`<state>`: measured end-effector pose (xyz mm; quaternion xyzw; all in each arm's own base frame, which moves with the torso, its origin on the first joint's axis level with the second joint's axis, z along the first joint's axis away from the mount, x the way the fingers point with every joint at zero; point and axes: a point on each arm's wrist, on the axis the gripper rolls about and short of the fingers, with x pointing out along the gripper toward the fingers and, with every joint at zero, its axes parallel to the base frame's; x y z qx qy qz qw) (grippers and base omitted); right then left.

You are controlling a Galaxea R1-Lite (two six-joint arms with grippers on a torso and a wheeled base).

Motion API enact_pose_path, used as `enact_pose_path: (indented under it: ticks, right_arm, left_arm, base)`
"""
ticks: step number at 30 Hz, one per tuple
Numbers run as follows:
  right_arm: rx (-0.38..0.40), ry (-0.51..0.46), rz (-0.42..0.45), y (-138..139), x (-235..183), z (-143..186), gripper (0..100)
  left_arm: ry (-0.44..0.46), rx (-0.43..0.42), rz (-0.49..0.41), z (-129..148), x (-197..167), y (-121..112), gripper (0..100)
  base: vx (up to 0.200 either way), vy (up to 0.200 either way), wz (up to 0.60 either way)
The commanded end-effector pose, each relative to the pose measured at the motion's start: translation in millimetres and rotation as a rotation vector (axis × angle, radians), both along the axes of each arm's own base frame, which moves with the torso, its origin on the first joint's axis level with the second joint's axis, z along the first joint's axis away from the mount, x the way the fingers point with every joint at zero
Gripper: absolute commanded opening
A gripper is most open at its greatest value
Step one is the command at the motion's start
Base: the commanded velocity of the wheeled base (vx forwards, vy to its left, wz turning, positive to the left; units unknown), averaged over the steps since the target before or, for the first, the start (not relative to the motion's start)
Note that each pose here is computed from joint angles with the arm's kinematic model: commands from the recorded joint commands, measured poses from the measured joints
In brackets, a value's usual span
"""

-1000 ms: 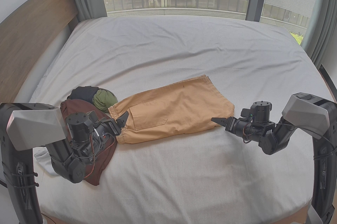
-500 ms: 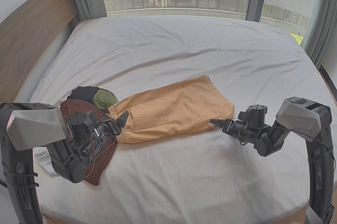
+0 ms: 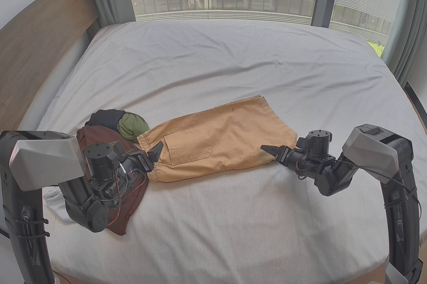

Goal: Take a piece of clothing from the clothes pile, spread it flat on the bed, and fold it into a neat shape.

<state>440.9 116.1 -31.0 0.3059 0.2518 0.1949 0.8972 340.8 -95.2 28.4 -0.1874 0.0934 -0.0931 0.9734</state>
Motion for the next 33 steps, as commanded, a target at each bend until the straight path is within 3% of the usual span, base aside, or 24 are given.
enact_pose_path:
  ticks: [1,15,30,31,33]
  right_arm:
    - [0.001,0.000,0.017,14,9,-17,100]
    - [0.026,-0.014,0.032,47,31,-30,100]
    - [0.018,-0.015,0.009,46,31,-31,100]
    - [0.017,-0.012,0.010,46,31,-32,0]
    - [0.017,-0.012,0.010,46,31,-32,0]
  left_arm:
    - [0.003,0.001,0.005,-1,1,1,100]
    - [0.004,-0.001,0.010,-2,2,3,100]
    - [0.008,-0.001,0.008,-3,2,3,100]
    - [0.008,-0.003,0.009,-3,2,3,100]
    - [0.008,-0.003,0.010,-3,2,4,100]
  base:
    - [0.000,0.000,0.00]
    - [0.000,0.000,0.00]
    - [0.000,0.000,0.00]
    - [0.000,0.000,0.00]
    - [0.000,0.000,0.00]
